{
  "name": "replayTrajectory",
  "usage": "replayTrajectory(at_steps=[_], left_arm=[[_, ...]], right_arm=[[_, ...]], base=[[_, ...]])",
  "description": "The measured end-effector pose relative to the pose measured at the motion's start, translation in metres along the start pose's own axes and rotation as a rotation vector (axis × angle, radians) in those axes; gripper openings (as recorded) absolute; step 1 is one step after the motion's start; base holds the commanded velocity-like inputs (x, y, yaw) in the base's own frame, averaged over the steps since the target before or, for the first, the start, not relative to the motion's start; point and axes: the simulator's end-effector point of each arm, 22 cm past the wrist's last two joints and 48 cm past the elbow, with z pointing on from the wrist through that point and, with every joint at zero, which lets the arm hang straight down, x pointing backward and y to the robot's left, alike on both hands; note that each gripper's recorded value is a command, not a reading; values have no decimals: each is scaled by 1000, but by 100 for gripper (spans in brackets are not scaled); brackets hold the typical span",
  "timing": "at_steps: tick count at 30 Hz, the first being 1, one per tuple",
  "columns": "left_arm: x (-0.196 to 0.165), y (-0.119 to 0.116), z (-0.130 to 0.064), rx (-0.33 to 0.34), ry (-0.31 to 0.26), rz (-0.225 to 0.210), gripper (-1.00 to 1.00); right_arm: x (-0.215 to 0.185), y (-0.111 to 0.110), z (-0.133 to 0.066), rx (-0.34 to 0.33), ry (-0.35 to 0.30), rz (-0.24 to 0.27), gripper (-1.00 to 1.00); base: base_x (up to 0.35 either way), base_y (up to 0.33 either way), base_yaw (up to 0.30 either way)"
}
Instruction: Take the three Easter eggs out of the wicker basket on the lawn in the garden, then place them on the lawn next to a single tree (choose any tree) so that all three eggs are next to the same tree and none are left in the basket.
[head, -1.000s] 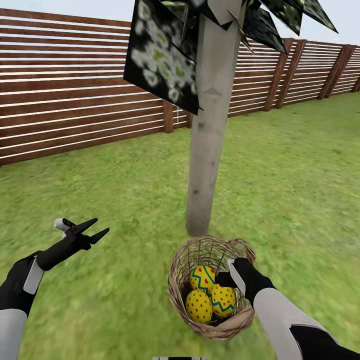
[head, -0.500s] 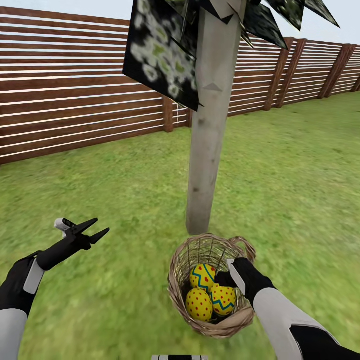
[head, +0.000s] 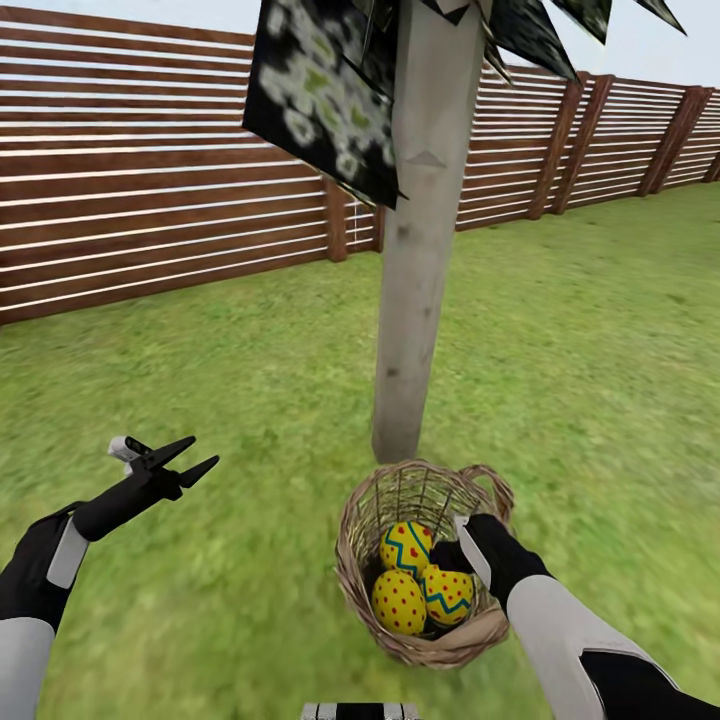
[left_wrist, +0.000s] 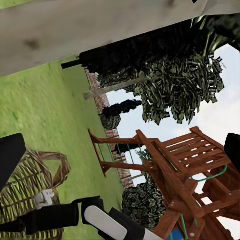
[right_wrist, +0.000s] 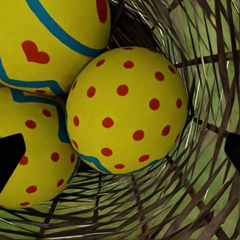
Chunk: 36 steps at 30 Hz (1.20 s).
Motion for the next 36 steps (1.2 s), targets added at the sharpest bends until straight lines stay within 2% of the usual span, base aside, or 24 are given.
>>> replayTrajectory(at_steps=[5, 13, 24, 31, 36], left_arm=[[5, 9, -3, 1, 1, 1, 100], [9, 29, -6, -19, 1, -26, 100], [10, 36, -7, -27, 1, -35, 100], [10, 36, -7, -27, 1, -36, 100], [12, 46, -8, -37, 1, -49, 100]], right_arm=[[3, 0, 10, 0, -10, 1, 100], [14, 0, 26, 1, 21, -1, 100], [18, 0, 31, 2, 29, 0, 100], [7, -1, 32, 4, -20, 3, 100], [14, -3, 40, 9, -2, 4, 100]], base=[[0, 0, 0], [0, 0, 0], [0, 0, 0], [0, 0, 0], [0, 0, 0]])
